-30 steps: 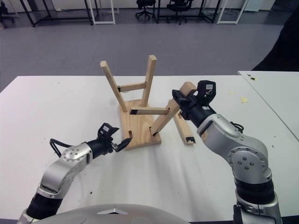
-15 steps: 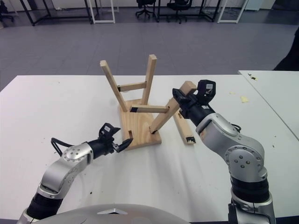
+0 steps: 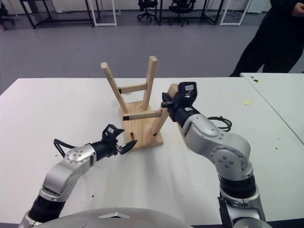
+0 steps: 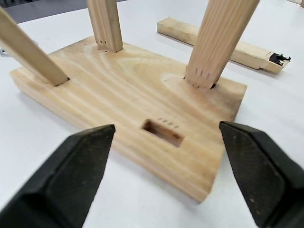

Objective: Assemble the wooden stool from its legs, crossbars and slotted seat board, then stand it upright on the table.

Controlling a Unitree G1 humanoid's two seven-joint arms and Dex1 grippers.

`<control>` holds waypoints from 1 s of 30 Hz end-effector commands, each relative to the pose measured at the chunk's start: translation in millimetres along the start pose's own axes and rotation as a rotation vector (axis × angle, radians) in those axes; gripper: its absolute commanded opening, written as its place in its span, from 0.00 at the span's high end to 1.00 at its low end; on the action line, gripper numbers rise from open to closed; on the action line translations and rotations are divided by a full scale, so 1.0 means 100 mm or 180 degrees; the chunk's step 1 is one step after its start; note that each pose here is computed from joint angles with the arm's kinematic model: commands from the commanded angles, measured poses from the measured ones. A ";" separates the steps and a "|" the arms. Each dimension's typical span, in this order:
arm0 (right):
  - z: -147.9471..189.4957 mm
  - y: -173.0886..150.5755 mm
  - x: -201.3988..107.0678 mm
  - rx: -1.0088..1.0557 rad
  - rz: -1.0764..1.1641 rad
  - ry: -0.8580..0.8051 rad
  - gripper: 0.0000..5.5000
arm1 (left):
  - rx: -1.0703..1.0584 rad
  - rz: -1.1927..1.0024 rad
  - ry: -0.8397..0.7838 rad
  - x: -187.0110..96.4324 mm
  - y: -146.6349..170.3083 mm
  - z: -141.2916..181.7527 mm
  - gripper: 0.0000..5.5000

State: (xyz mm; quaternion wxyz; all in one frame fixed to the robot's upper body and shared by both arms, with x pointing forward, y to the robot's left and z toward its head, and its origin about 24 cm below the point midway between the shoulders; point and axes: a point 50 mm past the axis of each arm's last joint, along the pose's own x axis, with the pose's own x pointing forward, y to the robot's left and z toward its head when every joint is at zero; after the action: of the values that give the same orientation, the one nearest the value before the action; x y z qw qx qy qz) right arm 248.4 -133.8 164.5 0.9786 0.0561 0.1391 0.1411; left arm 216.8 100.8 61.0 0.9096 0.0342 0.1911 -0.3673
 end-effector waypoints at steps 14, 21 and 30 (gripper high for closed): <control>0.21 -0.01 0.01 -0.0051 0.0108 -0.0602 0.74 | 0.0095 0.0117 -0.0020 0.00 0.09 0.03 0.26; 0.76 -0.03 -0.29 0.0199 0.0810 -0.1576 0.53 | 0.0122 0.0355 0.0027 -0.16 0.34 0.00 0.26; -0.16 -1.16 0.03 0.0529 -0.0543 -0.0353 0.41 | 0.0196 0.1010 0.0042 -0.51 0.87 -0.02 0.26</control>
State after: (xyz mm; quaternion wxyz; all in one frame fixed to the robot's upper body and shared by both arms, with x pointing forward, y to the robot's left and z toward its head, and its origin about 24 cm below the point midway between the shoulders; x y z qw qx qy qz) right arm 280.0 -244.9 191.7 0.9858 0.1617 -0.0178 0.0407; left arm 234.5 180.9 66.2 0.9459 0.0794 0.1869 -0.2529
